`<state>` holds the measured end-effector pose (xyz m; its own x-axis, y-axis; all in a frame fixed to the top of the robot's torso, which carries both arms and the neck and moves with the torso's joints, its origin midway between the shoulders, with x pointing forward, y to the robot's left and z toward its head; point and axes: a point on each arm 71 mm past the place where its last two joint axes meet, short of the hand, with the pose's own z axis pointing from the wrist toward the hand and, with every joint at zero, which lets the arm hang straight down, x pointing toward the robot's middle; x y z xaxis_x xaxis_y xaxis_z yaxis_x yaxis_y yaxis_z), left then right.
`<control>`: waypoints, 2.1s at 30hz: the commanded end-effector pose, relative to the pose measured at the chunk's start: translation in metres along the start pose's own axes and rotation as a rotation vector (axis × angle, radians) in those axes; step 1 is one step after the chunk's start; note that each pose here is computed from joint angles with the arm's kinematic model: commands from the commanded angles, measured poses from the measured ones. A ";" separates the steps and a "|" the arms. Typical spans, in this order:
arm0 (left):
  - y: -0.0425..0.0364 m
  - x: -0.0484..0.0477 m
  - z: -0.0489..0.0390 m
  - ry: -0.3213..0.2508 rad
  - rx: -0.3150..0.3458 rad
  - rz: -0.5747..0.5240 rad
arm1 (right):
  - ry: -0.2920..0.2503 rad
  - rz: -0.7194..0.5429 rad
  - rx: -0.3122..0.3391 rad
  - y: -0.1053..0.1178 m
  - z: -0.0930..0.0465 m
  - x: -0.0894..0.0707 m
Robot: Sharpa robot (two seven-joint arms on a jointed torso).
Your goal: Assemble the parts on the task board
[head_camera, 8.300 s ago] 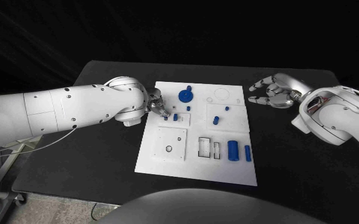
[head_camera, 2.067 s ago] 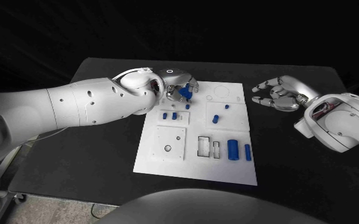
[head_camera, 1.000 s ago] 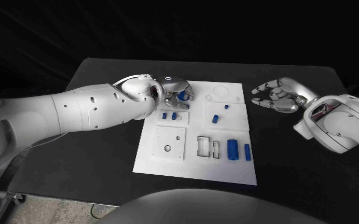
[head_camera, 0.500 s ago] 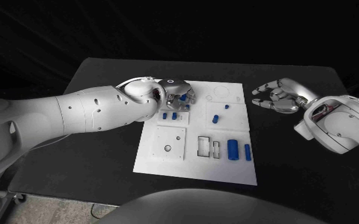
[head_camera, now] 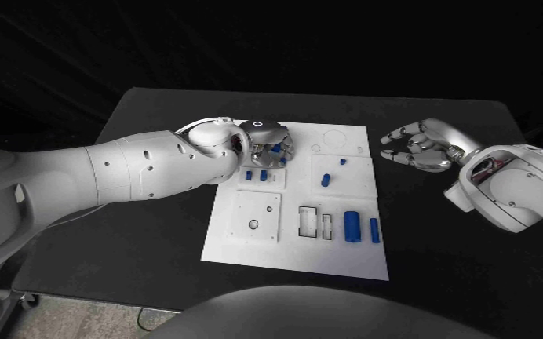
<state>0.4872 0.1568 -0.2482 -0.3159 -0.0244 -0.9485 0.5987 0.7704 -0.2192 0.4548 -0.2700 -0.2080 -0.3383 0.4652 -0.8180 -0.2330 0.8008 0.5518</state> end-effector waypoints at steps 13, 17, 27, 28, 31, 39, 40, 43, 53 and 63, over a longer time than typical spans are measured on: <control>-0.0019 0.0011 0.0004 -0.007 0.023 0.018 | 0.019 0.006 0.006 -0.001 0.001 0.002; -0.0010 -0.0024 -0.0021 -0.047 0.030 0.019 | 0.016 0.006 0.006 -0.002 0.001 0.002; 0.0023 -0.0323 -0.0205 -0.130 0.025 0.029 | 0.013 0.008 0.001 -0.001 0.001 0.003; 0.0028 -0.0368 -0.0226 -0.135 0.021 0.031 | 0.014 0.008 0.000 -0.001 0.001 0.003; 0.0044 -0.0459 -0.0287 -0.145 0.008 0.032 | 0.023 0.012 -0.001 0.000 0.002 0.004; 0.0104 -0.0455 -0.0394 -0.088 -0.027 0.030 | 0.039 0.019 -0.001 0.000 0.004 0.005; 0.0115 -0.0445 -0.0406 -0.085 -0.030 0.029 | 0.040 0.019 -0.001 0.000 0.004 0.005; 0.0142 -0.0414 -0.0435 -0.078 -0.040 0.027 | 0.045 0.020 0.001 -0.001 0.004 0.006; 0.0178 -0.0234 -0.0438 -0.062 -0.057 0.048 | 0.064 0.025 0.007 -0.003 0.004 0.011; 0.0209 -0.0165 -0.0432 -0.057 -0.078 0.067 | 0.076 0.029 0.015 -0.006 0.003 0.012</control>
<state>0.4727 0.2014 -0.2268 -0.2470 -0.0255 -0.9687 0.5577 0.8138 -0.1636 0.4563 -0.2688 -0.2200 -0.3928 0.4649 -0.7934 -0.2052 0.7967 0.5684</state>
